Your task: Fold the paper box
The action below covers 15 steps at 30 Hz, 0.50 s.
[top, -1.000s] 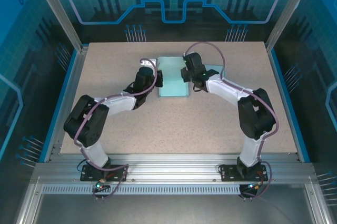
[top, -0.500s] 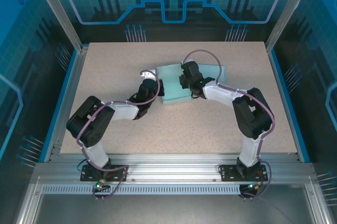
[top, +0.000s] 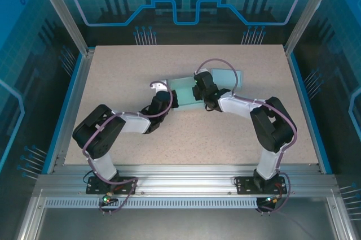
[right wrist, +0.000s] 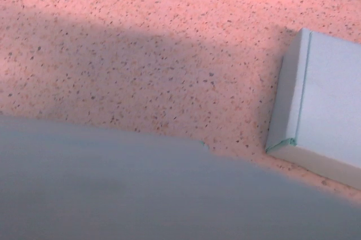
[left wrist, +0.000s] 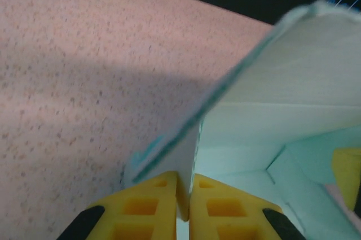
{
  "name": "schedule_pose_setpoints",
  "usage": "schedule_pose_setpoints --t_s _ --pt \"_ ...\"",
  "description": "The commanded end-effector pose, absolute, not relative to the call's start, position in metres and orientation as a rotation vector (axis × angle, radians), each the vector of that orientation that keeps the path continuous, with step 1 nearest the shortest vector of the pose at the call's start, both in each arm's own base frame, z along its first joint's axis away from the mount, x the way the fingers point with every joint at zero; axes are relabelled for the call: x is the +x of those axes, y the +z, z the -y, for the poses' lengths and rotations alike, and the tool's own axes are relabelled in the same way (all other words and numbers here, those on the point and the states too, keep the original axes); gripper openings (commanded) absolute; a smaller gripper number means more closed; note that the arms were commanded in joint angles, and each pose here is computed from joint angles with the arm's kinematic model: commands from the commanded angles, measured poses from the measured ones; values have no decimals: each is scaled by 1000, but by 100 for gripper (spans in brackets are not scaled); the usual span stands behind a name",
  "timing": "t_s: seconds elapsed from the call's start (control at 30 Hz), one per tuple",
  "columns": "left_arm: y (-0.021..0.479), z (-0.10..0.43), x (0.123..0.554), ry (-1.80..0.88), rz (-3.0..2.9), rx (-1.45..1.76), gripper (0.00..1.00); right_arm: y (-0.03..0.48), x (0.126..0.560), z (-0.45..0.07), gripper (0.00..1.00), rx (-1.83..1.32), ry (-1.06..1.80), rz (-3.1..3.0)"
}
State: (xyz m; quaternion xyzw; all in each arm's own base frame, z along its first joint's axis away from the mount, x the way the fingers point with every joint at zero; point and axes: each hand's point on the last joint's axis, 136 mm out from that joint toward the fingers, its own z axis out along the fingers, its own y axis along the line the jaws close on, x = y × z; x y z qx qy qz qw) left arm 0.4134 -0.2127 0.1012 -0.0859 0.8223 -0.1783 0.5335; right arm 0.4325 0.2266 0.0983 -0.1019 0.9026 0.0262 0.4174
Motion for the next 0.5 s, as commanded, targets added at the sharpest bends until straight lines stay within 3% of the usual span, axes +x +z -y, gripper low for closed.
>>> schedule_pose_setpoints --t_s 0.0,0.47 --pt "88 228 398 -525 -1990 -205 13 109 418 -256 16 -305 191 -2229" --pt "70 218 381 -522 -2015 -214 11 91 394 -239 13 -285 182 -2247"
